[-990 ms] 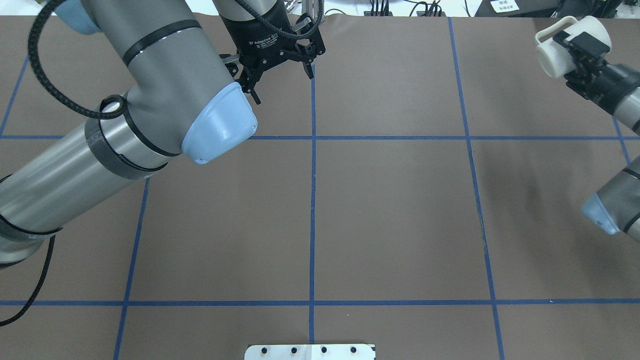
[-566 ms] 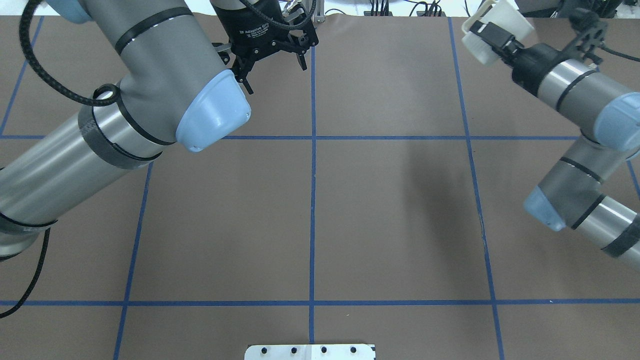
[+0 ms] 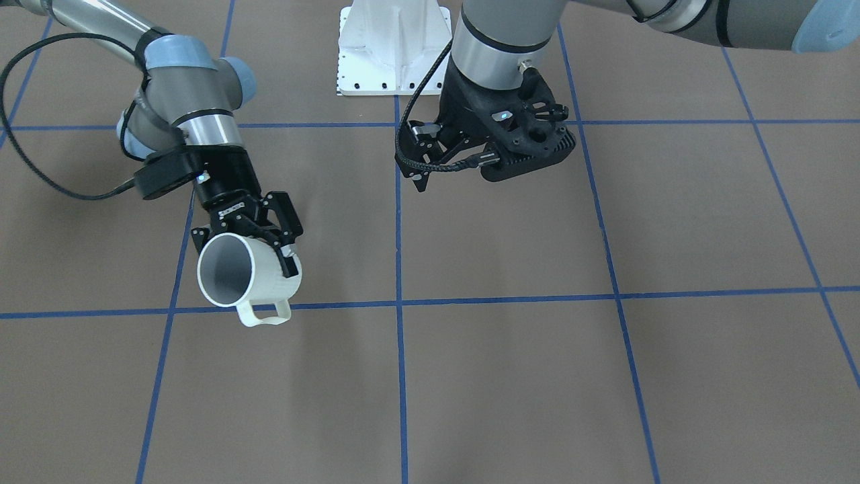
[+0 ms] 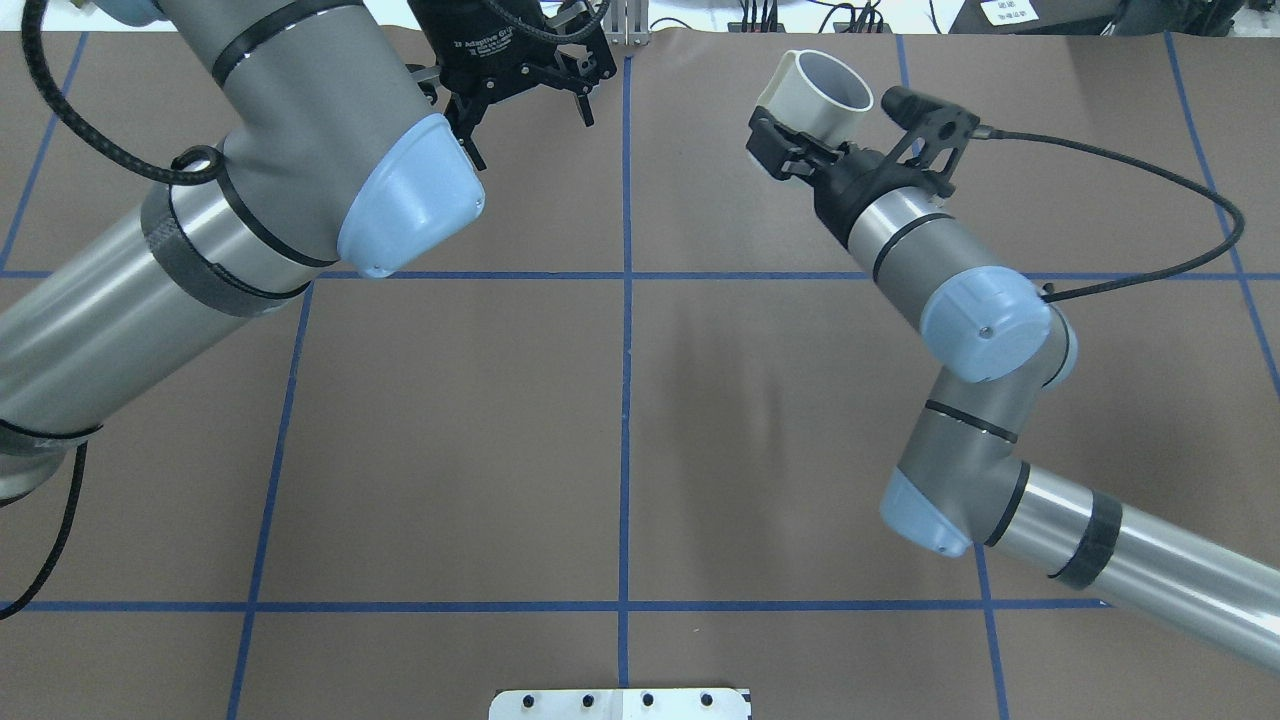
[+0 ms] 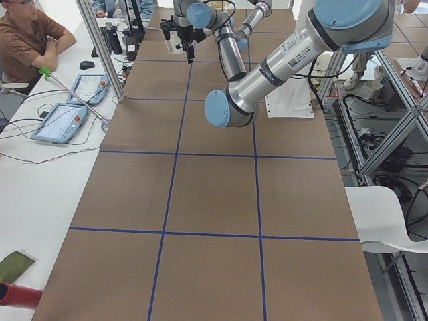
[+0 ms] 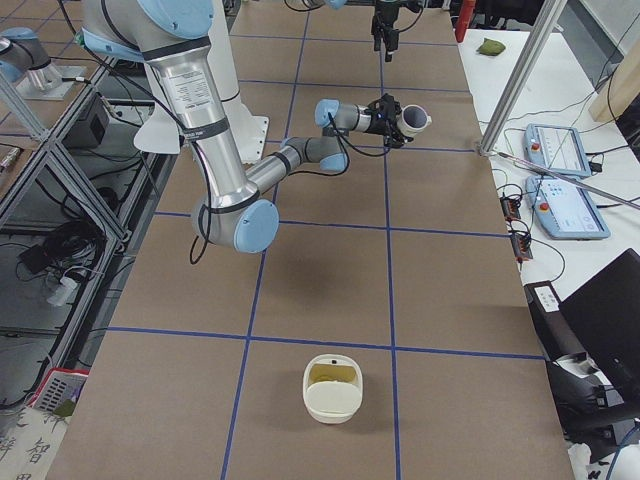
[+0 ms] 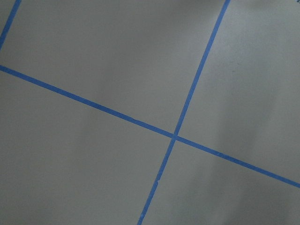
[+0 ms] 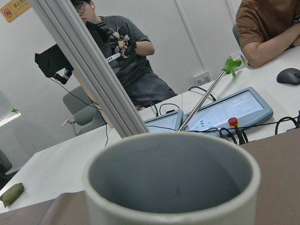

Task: Left arm hands cup to right arm to dump lemon

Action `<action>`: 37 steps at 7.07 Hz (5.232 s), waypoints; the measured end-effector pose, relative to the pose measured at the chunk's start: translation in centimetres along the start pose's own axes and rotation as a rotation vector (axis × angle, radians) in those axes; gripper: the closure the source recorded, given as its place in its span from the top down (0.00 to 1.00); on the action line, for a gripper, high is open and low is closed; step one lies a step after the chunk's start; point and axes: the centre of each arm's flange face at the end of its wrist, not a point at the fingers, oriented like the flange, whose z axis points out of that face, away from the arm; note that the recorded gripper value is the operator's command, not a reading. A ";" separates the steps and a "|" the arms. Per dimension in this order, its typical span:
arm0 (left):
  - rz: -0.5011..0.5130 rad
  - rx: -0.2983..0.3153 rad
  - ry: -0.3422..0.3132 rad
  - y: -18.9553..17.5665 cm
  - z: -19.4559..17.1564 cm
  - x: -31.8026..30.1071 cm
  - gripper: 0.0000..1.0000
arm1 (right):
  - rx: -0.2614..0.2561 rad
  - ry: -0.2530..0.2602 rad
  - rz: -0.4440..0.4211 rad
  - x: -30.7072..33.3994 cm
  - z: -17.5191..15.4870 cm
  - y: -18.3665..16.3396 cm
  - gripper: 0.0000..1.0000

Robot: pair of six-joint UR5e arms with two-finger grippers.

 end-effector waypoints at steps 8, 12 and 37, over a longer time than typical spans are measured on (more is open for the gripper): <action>-0.069 -0.034 -0.102 -1.2 1.2 3.9 0.91 | 0.080 0.077 -0.352 -11.8 -2.7 10.5 0.47; -0.042 -0.066 -0.113 0.9 3.1 4.8 0.79 | 0.056 0.079 -0.456 -14.0 -2.5 11.0 0.59; -0.017 -0.150 -0.096 3.3 4.8 4.8 0.00 | 0.076 0.037 -0.338 -13.8 -4.1 10.6 0.99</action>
